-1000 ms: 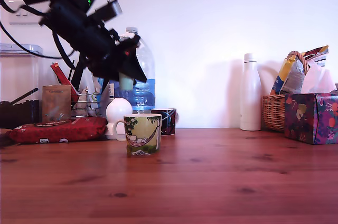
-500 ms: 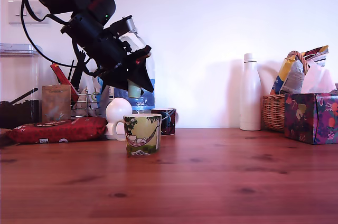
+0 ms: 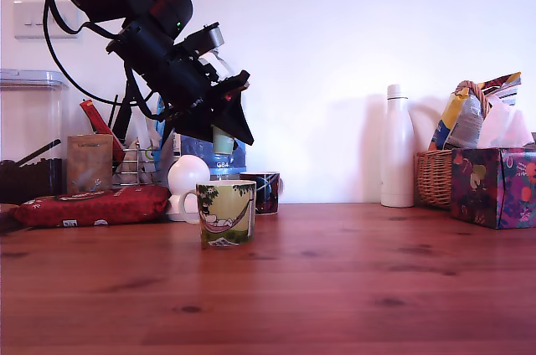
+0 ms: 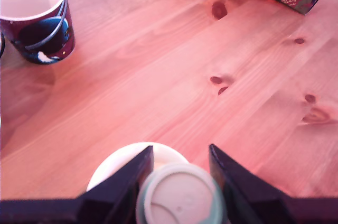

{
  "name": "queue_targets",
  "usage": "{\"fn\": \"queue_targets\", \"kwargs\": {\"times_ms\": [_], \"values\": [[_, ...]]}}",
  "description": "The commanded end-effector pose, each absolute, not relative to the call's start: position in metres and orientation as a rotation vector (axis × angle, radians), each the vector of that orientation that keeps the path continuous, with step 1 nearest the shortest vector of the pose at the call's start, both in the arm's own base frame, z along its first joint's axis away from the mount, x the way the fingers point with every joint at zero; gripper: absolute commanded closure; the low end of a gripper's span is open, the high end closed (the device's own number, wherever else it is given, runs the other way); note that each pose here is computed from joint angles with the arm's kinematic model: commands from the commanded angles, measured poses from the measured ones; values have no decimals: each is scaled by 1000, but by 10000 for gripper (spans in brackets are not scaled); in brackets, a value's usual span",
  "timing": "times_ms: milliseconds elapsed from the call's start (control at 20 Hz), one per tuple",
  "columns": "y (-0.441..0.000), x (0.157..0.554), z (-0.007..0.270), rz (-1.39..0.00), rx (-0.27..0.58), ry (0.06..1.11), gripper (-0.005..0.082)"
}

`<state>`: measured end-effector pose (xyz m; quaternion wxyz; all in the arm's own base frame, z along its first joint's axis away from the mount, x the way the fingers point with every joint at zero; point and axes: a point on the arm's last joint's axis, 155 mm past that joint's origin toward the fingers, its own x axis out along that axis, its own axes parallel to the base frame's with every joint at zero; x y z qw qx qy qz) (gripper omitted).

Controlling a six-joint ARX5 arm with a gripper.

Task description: Pick up the coffee capsules from the table one by one and drop them inside the nearest coffee cup

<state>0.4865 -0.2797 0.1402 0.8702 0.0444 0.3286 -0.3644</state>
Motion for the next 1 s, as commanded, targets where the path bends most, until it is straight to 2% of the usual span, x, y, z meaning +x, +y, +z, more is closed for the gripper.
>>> {"fn": "queue_targets", "kwargs": {"times_ms": [0,50,200,250,550,600,650,900,950], "values": [[-284,487,123,-771,98,713,498],[-284,487,123,-772,99,713,465],[-284,487,122,-770,98,715,191],[-283,486,121,-768,100,720,163],[-284,487,122,-770,102,714,170],[-284,487,122,-773,112,710,198],[-283,487,122,-777,120,706,264],[-285,483,134,-808,142,678,794],[-286,482,135,-815,143,677,789]]}}
